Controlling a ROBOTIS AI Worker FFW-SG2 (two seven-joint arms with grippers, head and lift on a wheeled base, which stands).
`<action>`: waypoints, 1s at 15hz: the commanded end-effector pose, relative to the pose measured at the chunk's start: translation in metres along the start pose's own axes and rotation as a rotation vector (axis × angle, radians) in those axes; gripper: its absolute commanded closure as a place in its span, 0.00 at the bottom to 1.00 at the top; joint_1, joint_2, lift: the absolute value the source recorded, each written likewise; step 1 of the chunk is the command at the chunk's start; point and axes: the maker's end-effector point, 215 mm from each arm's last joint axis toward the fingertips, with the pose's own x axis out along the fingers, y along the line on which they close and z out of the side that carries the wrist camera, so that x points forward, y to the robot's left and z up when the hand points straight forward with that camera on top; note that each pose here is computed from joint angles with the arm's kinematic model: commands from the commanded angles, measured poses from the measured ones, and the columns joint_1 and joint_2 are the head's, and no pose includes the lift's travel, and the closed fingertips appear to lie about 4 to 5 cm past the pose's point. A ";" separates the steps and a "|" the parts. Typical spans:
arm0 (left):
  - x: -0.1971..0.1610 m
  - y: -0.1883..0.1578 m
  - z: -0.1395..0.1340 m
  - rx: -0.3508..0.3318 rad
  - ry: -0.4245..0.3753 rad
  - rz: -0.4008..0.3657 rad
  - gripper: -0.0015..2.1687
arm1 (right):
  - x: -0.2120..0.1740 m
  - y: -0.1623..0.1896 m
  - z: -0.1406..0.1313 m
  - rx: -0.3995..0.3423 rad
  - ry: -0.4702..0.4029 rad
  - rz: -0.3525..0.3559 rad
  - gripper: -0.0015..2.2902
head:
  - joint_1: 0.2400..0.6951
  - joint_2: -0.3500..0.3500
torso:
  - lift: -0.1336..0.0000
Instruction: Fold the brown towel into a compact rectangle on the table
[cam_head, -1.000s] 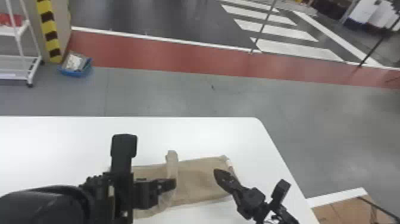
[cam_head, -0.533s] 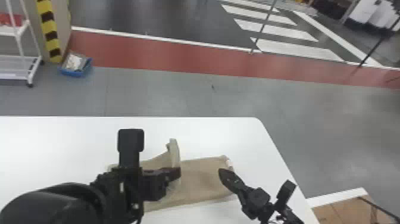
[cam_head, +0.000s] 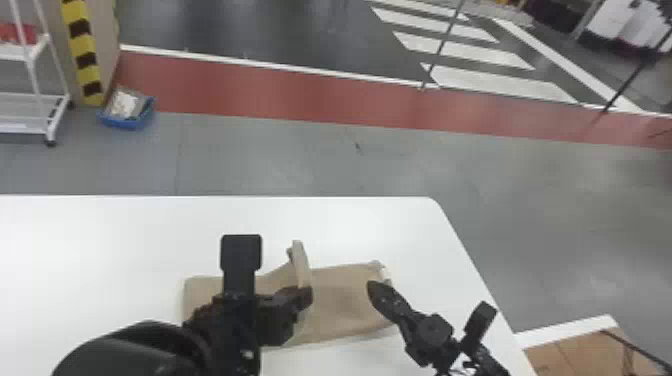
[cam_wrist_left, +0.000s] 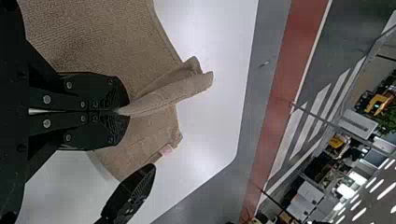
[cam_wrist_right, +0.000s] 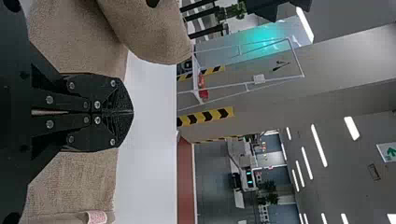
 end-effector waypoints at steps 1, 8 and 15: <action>0.007 0.006 0.006 -0.008 -0.043 0.016 0.83 | 0.001 0.001 0.000 -0.001 -0.003 0.003 0.56 | 1.00 0.00 | 1.00; 0.019 -0.005 -0.020 0.030 0.036 -0.034 0.00 | 0.006 -0.007 0.010 0.009 -0.039 -0.013 0.50 | 1.00 0.00 | 1.00; 0.004 -0.021 -0.031 0.006 0.111 -0.115 0.02 | 0.007 -0.008 0.023 0.091 -0.039 -0.048 0.01 | 1.00 0.00 | 1.00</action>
